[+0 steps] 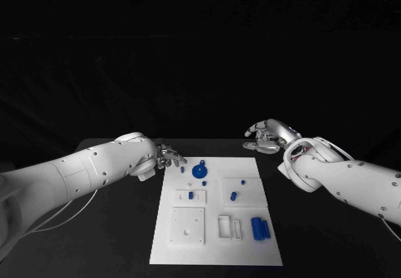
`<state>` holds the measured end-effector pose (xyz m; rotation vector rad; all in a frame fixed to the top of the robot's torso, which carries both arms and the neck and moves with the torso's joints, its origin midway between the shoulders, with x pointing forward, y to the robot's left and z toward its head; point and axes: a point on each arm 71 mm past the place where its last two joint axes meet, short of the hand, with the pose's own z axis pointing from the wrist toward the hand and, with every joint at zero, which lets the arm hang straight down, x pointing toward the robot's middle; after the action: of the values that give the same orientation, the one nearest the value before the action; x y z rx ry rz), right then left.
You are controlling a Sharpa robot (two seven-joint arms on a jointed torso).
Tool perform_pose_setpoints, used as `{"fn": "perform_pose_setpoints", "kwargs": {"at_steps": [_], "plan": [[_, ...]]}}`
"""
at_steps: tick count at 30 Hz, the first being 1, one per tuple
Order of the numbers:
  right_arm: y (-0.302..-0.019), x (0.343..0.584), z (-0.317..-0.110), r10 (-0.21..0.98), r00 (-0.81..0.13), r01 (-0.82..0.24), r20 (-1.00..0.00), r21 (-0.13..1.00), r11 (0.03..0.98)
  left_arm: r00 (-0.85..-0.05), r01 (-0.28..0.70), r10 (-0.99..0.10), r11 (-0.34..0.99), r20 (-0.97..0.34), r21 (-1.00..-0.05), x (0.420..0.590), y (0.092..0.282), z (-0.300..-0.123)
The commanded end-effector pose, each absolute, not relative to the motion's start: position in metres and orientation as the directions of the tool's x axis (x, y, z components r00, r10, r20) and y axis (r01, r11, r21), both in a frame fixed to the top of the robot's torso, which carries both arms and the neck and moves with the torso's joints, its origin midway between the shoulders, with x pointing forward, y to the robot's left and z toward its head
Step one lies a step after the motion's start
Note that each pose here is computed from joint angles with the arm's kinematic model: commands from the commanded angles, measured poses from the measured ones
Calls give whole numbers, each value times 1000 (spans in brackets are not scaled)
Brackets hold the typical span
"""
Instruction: Assemble the parts on the task board
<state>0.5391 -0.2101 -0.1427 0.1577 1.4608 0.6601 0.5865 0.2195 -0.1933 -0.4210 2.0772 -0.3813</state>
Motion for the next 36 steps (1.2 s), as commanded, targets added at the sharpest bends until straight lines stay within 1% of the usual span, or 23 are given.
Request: {"fn": "perform_pose_setpoints", "kwargs": {"at_steps": [1, 11, 19, 36], "plan": [[-208, 539, -143, 498, -37, -330, -867, 481, 812, -527, -109, -372, 921, -764, -373, 590, 218, -195], [-206, 539, -143, 498, -39, -334, -866, 481, 810, -516, -123, -352, 933, -781, -339, 600, 221, -196], [-205, 539, -143, 499, -39, -336, -866, 482, 809, -529, -119, -349, 933, -773, -340, 600, 217, -202], [-202, 539, -143, 500, -42, -340, -865, 483, 807, -536, -128, -343, 936, -772, -327, 602, 214, -216]]}}
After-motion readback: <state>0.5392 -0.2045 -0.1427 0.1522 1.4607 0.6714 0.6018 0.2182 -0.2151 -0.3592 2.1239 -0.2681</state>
